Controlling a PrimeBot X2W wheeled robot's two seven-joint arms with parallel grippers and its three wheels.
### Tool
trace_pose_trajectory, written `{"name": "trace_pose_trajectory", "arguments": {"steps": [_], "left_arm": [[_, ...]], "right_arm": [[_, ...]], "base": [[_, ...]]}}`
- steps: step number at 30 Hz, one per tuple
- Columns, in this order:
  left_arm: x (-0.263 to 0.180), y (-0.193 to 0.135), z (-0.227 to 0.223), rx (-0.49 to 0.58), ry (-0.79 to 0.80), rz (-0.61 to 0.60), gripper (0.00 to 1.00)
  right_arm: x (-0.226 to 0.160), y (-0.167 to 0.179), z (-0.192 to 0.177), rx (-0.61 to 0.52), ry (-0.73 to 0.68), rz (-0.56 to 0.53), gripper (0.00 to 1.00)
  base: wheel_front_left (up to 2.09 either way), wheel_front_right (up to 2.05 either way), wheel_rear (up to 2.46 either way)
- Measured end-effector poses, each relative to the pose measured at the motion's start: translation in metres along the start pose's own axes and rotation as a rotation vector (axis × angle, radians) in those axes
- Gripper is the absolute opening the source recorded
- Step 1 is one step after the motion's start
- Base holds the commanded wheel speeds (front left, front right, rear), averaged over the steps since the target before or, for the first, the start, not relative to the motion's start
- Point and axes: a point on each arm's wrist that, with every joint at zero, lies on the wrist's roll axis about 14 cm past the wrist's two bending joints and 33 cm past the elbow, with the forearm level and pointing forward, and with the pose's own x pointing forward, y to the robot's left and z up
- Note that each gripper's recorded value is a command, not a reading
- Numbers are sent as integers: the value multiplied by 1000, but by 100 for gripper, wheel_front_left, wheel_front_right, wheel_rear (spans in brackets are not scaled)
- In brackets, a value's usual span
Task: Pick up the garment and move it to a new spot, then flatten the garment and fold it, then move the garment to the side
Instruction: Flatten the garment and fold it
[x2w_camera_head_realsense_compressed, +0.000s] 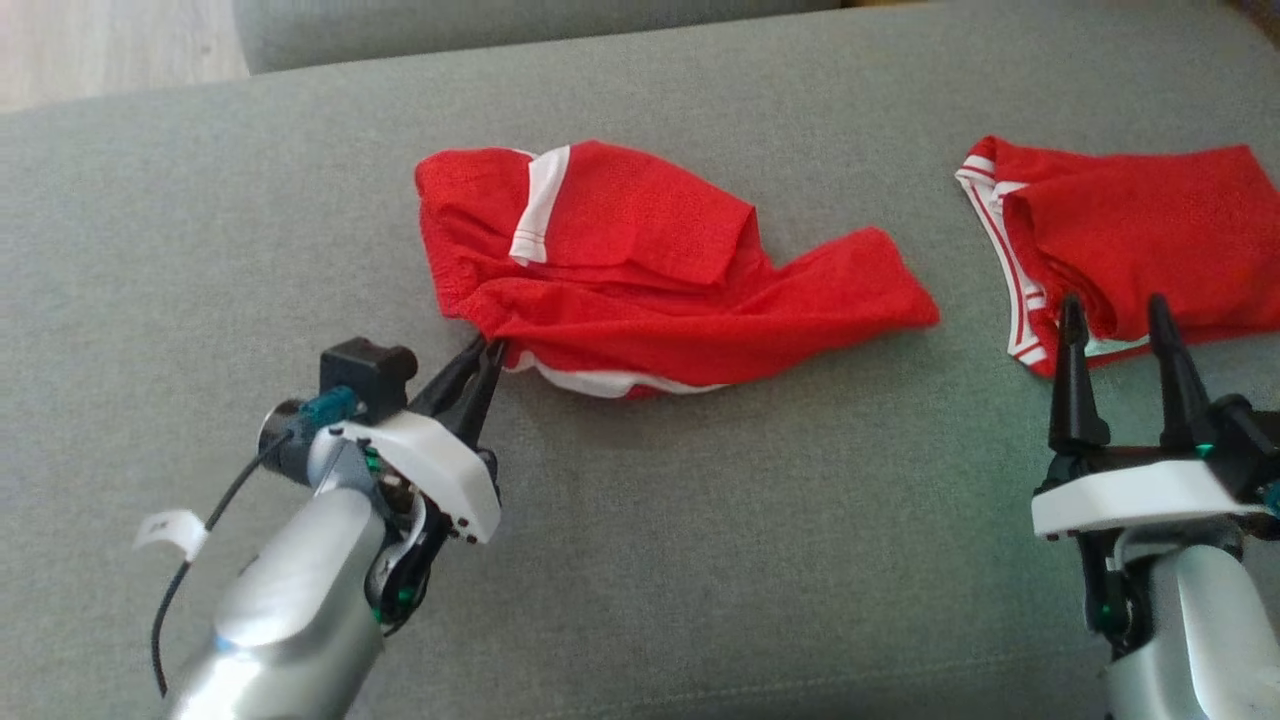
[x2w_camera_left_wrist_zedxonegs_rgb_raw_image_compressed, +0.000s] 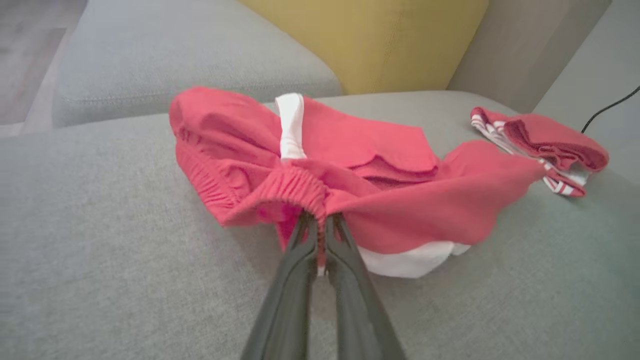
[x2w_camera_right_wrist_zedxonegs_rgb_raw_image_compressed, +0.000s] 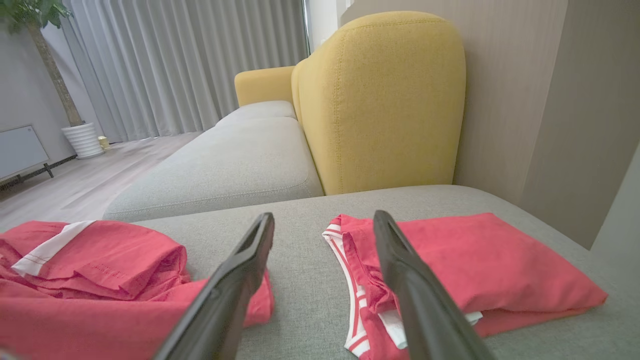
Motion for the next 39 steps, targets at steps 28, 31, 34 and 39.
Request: {"name": "trace_pose_trajectory", "arguments": {"steps": [28,31,34,39], "left_arm": [[-35,-50,221,223,-518,-120,0],[-31,-90,224,227,-490,-241,0],[-28,-127,228,129,-471,-352,0],[-19,-148,241,-17,-450,-403,0]], "right_arm": [[-20,-10,23,18,-61,-29,100],[-22,-14,23,25,-63,-40,100],[-23,-16,21,28,-60,-48,100],[-24,-20,15,33,-48,-60,100]], "base": [[0,0,0],[0,0,0],[0,0,0],[0,0,0]]}}
